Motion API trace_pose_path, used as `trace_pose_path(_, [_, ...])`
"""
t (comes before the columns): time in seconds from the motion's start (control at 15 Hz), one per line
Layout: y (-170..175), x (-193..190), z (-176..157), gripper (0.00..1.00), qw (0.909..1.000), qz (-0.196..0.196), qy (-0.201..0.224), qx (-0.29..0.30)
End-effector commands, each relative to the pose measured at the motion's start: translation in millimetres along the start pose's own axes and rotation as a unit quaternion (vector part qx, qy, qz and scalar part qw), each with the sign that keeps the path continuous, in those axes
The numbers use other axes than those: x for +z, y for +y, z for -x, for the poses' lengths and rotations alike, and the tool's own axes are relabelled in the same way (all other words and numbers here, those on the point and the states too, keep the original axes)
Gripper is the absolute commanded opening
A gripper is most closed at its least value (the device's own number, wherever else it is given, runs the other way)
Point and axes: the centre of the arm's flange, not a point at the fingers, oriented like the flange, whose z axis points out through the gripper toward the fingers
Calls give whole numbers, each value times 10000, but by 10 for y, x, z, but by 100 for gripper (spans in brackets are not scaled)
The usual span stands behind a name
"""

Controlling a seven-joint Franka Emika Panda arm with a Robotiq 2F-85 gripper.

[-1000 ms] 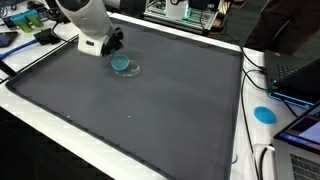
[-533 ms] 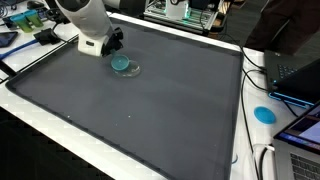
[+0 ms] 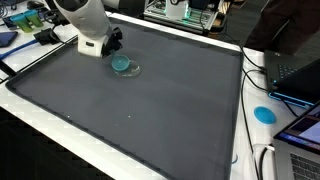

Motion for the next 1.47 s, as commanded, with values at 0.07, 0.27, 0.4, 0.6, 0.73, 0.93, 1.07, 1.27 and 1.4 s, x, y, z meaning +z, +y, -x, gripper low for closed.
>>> trace_pose_path(0.07, [-35, 90, -42, 31, 9999, 110, 98, 8])
trace_pose_path(0.27, [-95, -30, 78, 31, 9994, 247, 220, 25])
trace_pose_path(0.4, [-125, -73, 125, 31, 9990, 325, 311, 6])
trace_pose_path(0.6, [-197, -141, 222, 31, 9973, 498, 520, -118])
trace_pose_path(0.73, [-243, -178, 294, 31, 9961, 616, 614, -134])
trace_pose_path(0.93, [-321, -263, 376, 31, 9937, 815, 758, -145])
trace_pose_path(1.07, [-383, -346, 427, 31, 9915, 938, 889, -133])
trace_pose_path(1.27, [-474, -479, 504, 31, 9875, 1136, 1092, -114])
trace_pose_path(1.4, [-538, -568, 536, 31, 9851, 1208, 1217, -95])
